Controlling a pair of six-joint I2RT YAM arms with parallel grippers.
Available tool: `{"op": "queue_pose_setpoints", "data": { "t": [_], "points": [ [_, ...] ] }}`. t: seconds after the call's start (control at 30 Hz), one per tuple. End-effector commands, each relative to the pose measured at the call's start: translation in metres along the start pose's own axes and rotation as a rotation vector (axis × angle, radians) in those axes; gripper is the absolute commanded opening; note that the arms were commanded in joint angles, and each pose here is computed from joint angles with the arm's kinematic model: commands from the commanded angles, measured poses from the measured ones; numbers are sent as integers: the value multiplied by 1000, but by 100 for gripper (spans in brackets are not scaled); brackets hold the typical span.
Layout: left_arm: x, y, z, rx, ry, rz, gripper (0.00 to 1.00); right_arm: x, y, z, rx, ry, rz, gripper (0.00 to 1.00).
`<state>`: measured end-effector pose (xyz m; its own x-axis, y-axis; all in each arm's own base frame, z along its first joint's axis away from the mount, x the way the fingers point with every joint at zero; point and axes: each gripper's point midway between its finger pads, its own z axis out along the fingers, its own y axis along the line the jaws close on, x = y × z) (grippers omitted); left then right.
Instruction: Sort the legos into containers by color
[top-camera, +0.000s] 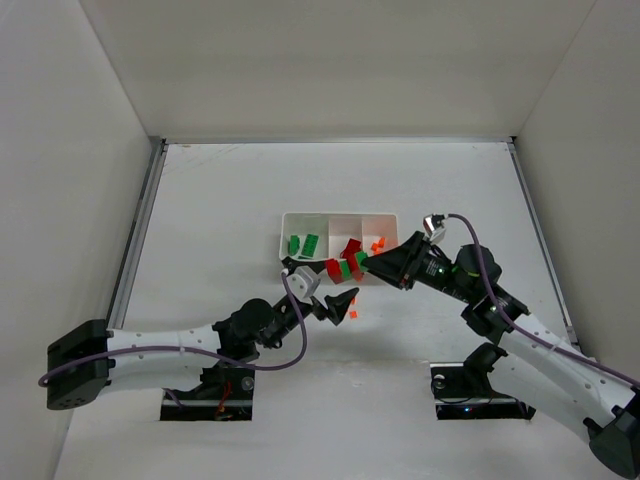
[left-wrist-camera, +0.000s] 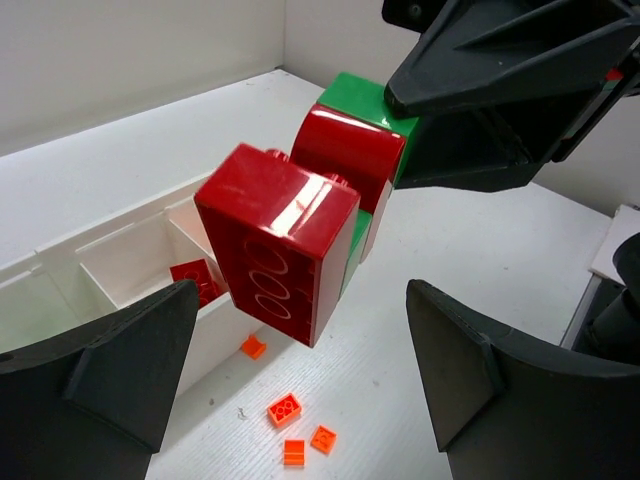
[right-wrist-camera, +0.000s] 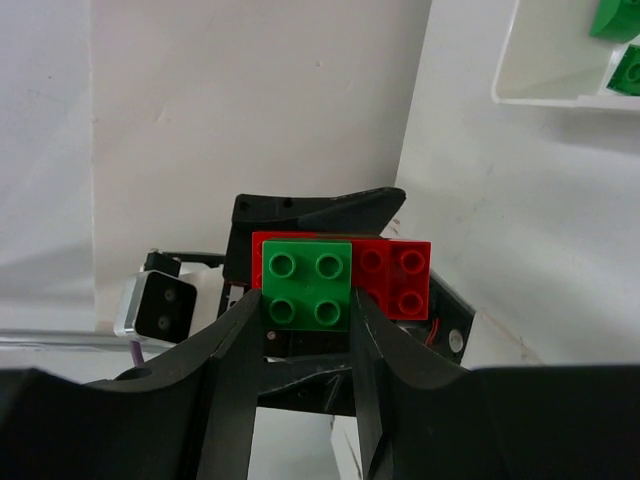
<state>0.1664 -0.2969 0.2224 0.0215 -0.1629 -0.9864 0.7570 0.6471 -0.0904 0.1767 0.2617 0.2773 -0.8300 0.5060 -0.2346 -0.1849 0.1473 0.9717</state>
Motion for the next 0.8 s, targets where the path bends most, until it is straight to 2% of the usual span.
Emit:
{"op": "queue_pose_setpoints", "data": {
  "t": [0.0, 0.13, 0.37, 0.77],
  "points": [
    [-41, -7, 5, 22, -108, -25, 83, 0, 25, -4, -56, 17, -23, 22],
    [-43, -12, 5, 41, -110, -27, 81, 0, 23, -1, -49, 21, -20, 22],
    [-42, -20, 8, 80, -107, -33, 69, 3, 21, 1, -47, 32, -23, 22],
    [-43, -30, 5, 103, -103, -41, 35, 3, 17, 3, -41, 34, -20, 24]
  ]
}}
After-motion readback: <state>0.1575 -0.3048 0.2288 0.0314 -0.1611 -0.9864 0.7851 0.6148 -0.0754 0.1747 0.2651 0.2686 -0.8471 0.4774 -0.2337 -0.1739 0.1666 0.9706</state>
